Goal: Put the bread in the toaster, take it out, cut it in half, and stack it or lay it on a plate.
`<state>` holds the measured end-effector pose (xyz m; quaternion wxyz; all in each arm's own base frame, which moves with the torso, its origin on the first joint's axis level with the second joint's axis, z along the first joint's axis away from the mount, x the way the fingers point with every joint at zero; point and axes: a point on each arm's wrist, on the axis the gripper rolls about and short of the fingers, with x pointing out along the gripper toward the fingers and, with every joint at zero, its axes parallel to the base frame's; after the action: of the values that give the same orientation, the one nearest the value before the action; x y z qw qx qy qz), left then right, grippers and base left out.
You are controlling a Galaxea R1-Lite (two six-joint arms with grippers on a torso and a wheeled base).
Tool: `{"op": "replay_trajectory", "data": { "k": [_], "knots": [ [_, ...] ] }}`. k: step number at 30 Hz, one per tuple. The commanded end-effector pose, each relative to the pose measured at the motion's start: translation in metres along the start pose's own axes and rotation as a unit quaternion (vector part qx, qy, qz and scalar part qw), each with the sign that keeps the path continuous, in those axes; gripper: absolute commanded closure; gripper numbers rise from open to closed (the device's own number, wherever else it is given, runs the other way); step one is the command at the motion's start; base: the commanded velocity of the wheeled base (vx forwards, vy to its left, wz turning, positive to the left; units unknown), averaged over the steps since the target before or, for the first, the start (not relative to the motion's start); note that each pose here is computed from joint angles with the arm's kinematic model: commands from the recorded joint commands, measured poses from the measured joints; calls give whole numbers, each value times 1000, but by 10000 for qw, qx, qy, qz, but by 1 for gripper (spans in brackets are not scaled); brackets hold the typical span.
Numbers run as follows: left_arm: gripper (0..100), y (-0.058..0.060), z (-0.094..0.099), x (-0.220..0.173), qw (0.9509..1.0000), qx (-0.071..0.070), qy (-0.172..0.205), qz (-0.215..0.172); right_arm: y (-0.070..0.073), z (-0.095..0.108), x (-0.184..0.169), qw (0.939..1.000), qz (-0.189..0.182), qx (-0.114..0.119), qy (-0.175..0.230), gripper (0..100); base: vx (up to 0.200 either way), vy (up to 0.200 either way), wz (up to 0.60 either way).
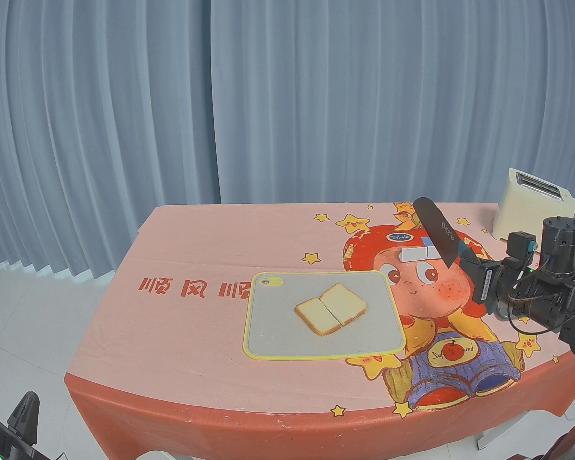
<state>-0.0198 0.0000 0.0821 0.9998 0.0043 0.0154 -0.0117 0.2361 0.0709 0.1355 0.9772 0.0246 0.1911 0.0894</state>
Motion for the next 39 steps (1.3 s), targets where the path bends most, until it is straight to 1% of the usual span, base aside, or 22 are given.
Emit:
{"op": "replay_trajectory", "data": {
  "k": [1, 21, 25, 29, 34, 39],
  "knots": [
    [100, 0, -5, 1, 10000, 2, 91, 0, 0, -1, 0, 10000, -1, -6, 18, 100, 0, 0, 0],
    [100, 0, -5, 1, 10000, -5, 91, 0, 1, -4, 0, 10000, 13, -36, 81, 100, 0, 0, 0],
    [100, 0, -5, 1, 10000, 2, 91, 0, 0, -3, 0, 9999, -6, -95, 64, 100, 0, 0, 0],
    [100, 0, -5, 1, 10000, -5, 99, 0, 0, -3, 0, 9999, -4, -91, 56, 100, 0, 0, 0],
    [100, 0, -5, 1, 10000, 2, 91, 0, -5, -3, 1, 9999, -68, -53, 76, 100, 0, 0, 0],
    [100, 0, -5, 1, 10000, -5, 91, 0, -7, -7, 6, 9998, -93, -59, 174, 100, 0, 0, 0]
  ]
}}
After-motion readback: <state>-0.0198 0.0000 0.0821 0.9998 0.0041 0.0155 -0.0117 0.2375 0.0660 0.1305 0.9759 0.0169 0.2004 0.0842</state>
